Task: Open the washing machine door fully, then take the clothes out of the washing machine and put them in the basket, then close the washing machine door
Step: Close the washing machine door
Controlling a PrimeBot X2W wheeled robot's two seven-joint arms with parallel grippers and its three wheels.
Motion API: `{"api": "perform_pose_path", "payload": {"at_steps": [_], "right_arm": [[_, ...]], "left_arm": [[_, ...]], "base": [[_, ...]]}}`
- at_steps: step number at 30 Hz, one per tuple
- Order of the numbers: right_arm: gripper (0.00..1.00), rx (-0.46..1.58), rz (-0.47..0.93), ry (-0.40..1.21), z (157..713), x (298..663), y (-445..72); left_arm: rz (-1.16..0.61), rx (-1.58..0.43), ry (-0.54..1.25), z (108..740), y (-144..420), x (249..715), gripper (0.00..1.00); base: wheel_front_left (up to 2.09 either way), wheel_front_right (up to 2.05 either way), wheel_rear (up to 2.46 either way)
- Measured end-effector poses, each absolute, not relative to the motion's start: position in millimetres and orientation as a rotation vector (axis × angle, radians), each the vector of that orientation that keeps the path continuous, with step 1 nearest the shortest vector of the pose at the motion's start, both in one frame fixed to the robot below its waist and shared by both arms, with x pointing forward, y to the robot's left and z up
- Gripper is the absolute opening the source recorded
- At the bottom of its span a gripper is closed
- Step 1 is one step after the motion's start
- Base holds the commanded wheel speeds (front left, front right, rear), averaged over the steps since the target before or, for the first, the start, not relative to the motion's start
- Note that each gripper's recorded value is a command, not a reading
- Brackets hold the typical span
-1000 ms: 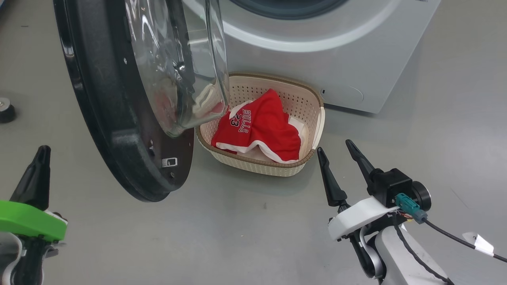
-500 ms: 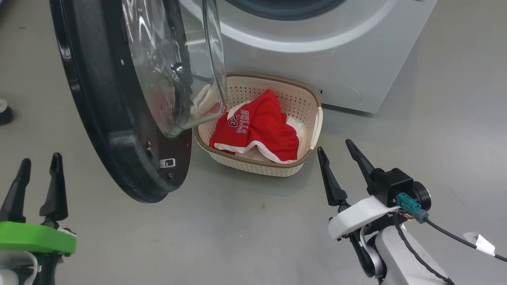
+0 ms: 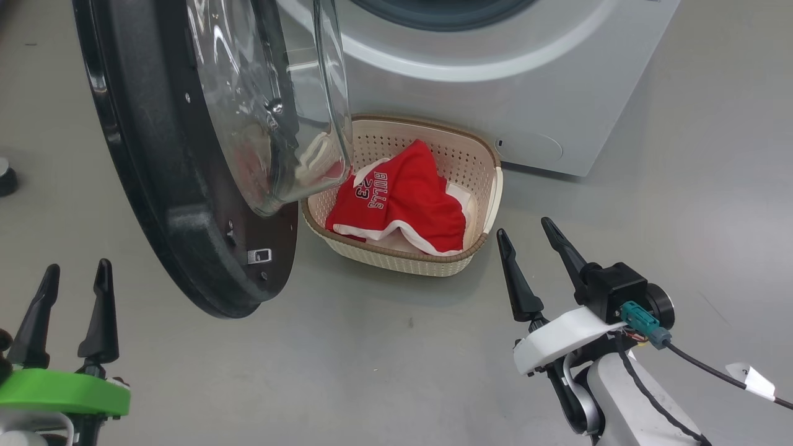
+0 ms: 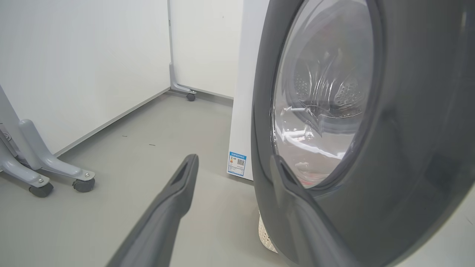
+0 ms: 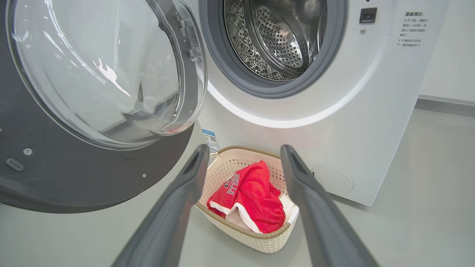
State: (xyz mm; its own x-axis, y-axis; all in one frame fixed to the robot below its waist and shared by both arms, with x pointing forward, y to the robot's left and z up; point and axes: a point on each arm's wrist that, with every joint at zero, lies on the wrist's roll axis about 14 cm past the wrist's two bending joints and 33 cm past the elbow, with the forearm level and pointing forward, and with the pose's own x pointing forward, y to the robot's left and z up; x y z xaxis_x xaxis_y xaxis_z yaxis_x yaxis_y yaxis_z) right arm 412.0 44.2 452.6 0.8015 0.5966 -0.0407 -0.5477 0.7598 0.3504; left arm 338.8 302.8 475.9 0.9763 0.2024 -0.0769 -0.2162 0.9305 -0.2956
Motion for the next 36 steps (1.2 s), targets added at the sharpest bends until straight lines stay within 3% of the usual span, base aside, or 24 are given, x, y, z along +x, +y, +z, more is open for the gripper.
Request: {"api": "perform_pose_path", "payload": {"at_steps": [36], "right_arm": [[1.00,0.328,0.628,0.147,456.8,407.2,44.6]], "left_arm": [[0.241,-0.309,0.074,462.4,311.3,331.9,1.00]], "base": [[0.00,0.00,0.00]]}}
